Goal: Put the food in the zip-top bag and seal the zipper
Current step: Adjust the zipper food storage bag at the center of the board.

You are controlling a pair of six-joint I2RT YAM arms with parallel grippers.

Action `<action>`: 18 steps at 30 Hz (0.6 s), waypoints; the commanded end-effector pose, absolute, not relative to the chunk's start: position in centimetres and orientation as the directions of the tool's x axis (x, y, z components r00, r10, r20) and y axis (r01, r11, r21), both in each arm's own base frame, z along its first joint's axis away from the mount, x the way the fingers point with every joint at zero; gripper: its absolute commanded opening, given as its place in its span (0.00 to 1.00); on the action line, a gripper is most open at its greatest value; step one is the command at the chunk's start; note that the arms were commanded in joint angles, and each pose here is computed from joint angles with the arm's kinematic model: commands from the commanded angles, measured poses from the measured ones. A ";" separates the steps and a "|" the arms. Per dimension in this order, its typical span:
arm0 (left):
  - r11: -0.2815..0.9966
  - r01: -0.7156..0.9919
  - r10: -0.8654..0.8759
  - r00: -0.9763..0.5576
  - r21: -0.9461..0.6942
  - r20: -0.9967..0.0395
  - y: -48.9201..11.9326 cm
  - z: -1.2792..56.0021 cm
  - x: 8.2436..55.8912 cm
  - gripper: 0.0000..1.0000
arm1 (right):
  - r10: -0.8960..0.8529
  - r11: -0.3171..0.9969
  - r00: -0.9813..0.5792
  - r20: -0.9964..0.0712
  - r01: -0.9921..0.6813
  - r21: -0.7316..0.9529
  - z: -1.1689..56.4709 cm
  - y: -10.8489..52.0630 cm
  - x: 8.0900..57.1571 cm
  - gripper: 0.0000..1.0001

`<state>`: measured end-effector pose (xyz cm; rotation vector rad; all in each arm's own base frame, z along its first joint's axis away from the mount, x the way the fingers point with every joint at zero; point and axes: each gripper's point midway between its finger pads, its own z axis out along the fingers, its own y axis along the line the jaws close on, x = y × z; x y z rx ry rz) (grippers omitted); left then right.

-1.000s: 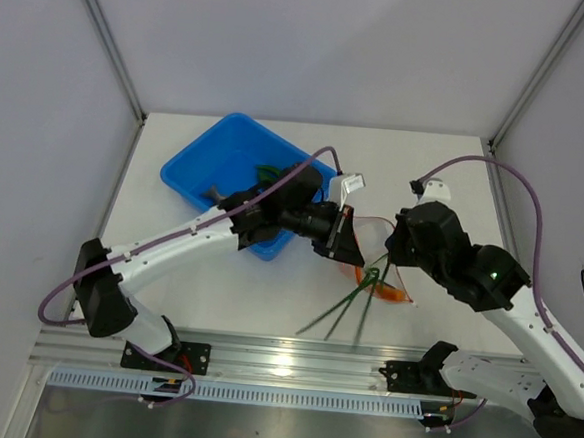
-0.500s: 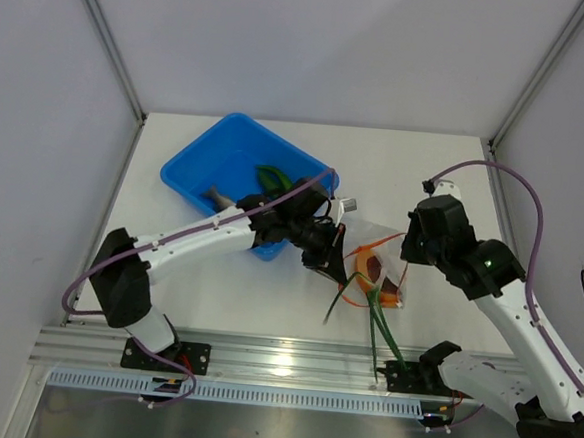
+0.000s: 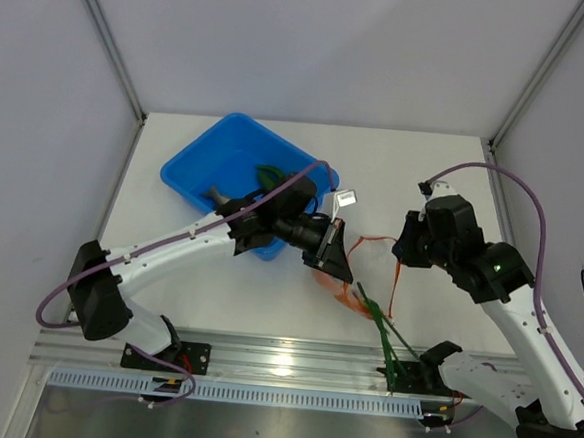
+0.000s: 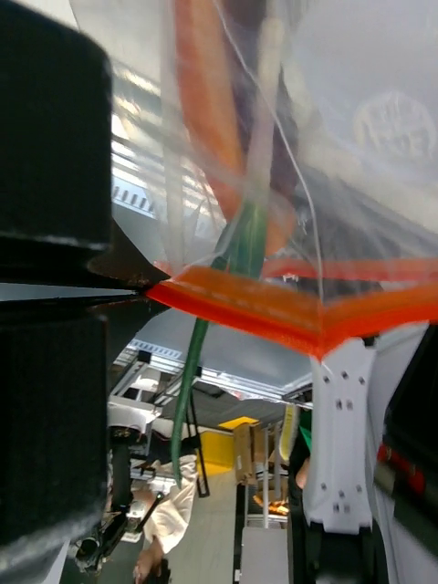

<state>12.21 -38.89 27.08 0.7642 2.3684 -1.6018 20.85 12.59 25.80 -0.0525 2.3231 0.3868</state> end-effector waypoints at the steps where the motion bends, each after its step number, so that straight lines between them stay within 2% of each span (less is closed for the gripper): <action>1: 0.220 0.487 0.319 -0.855 -0.845 -0.410 -39.8 27.6 11.5 0.00 | 0.079 0.931 -0.691 -0.718 -0.205 0.300 26.4 13.0 20.0 0.18; 7: 0.154 0.516 0.287 -0.839 -0.843 -0.461 -40.5 30.4 11.9 0.01 | 0.054 0.921 -0.689 -0.723 -0.246 0.303 26.7 13.2 19.4 0.18; 10: 0.155 0.515 0.272 -0.843 -0.843 -0.464 -40.6 31.2 12.1 0.01 | 0.046 0.901 -0.704 -0.708 -0.277 0.334 26.5 14.0 18.9 0.41; 13: 0.146 0.513 0.262 -0.844 -0.846 -0.467 -40.7 31.9 12.2 0.01 | 0.043 0.893 -0.727 -0.686 -0.280 0.353 25.8 14.2 18.2 0.45; 18: 0.130 0.531 0.254 -0.834 -0.838 -0.489 -41.1 33.6 12.5 0.01 | 0.069 0.885 -0.748 -0.660 -0.260 0.387 24.4 14.0 16.8 0.47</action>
